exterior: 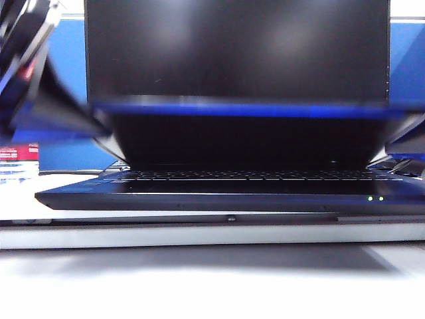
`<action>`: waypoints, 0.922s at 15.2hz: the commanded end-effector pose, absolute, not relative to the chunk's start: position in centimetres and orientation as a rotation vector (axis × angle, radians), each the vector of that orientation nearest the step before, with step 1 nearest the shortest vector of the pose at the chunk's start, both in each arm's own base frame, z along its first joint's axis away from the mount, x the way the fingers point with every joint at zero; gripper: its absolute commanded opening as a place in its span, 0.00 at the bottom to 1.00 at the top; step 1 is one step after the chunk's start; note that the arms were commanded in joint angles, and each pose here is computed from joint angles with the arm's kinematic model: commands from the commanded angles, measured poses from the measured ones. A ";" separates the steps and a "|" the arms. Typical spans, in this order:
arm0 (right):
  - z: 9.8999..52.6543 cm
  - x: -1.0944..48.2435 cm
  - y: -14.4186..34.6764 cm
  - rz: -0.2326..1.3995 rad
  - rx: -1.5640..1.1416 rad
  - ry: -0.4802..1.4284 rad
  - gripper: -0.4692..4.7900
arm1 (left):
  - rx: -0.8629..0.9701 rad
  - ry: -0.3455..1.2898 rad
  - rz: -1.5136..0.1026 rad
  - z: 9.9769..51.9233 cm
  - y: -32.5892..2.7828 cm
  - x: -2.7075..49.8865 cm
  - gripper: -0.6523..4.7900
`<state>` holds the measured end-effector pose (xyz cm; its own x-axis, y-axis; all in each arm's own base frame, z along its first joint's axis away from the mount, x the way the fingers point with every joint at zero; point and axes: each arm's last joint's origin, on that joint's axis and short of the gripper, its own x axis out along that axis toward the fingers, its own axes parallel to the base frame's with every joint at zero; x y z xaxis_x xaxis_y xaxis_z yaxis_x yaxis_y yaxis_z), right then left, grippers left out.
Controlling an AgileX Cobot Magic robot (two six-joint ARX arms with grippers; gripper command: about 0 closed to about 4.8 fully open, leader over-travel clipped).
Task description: Open the lid of the black laptop.
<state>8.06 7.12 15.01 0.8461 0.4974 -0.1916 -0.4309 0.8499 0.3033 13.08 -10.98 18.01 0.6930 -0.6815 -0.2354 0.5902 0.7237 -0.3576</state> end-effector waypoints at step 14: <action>19.6 8.5 6.5 0.451 0.252 0.058 0.08 | -0.234 0.133 -0.687 21.8 -11.3 14.0 0.16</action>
